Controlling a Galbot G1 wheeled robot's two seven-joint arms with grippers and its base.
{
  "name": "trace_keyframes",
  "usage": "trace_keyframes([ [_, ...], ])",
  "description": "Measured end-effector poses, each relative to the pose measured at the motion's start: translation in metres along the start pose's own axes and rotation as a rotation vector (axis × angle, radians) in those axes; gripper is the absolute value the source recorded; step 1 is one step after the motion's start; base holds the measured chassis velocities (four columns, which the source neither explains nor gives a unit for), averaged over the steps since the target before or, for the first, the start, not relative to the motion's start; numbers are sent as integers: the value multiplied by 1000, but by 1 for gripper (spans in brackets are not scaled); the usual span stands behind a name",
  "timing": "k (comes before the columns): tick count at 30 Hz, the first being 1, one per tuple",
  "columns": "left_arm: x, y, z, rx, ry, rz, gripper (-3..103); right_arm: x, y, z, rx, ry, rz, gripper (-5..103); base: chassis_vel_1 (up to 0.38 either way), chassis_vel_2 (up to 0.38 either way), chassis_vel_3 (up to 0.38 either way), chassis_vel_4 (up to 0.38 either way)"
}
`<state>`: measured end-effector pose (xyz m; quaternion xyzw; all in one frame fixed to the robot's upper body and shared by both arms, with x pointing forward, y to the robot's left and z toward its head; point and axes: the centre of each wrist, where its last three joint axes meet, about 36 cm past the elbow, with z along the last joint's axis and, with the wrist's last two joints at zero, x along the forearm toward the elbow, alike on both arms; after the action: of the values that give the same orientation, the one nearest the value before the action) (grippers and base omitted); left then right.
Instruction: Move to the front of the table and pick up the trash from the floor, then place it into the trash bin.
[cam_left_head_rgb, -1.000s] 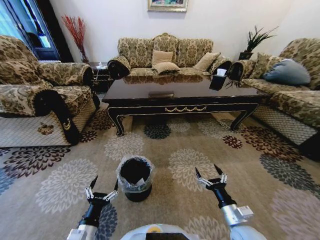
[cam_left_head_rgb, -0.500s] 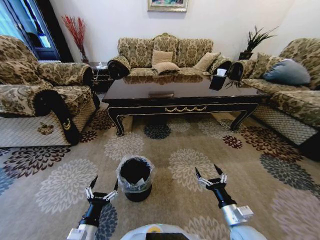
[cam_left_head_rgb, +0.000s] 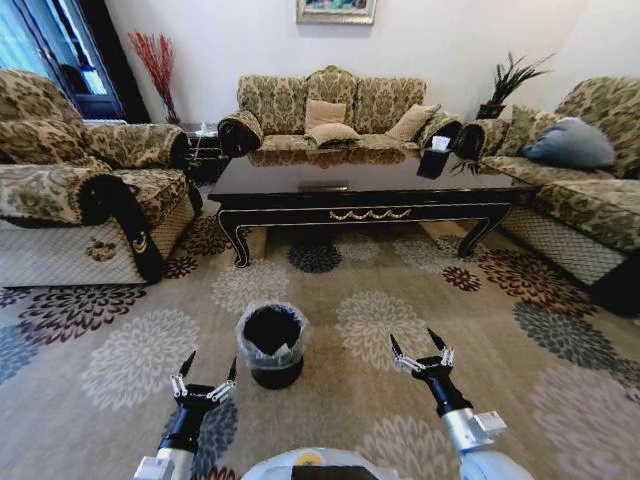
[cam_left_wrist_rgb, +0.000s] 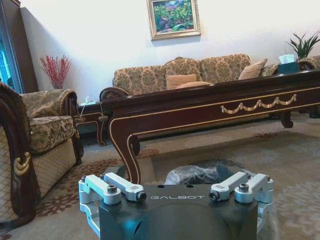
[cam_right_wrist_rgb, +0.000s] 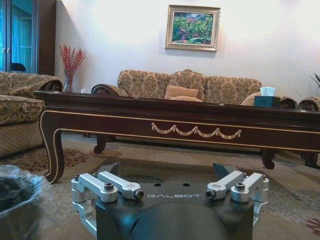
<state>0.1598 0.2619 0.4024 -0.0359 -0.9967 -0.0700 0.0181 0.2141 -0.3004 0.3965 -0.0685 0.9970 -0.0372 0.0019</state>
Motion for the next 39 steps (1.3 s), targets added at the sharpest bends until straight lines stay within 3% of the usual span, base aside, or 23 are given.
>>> trace_keyframes([
  [39, 0, 0, 0, 0, 0, 0, 100, 0, 0, 0, 0, 1, 1, 100, 145, -139, -144, 140],
])
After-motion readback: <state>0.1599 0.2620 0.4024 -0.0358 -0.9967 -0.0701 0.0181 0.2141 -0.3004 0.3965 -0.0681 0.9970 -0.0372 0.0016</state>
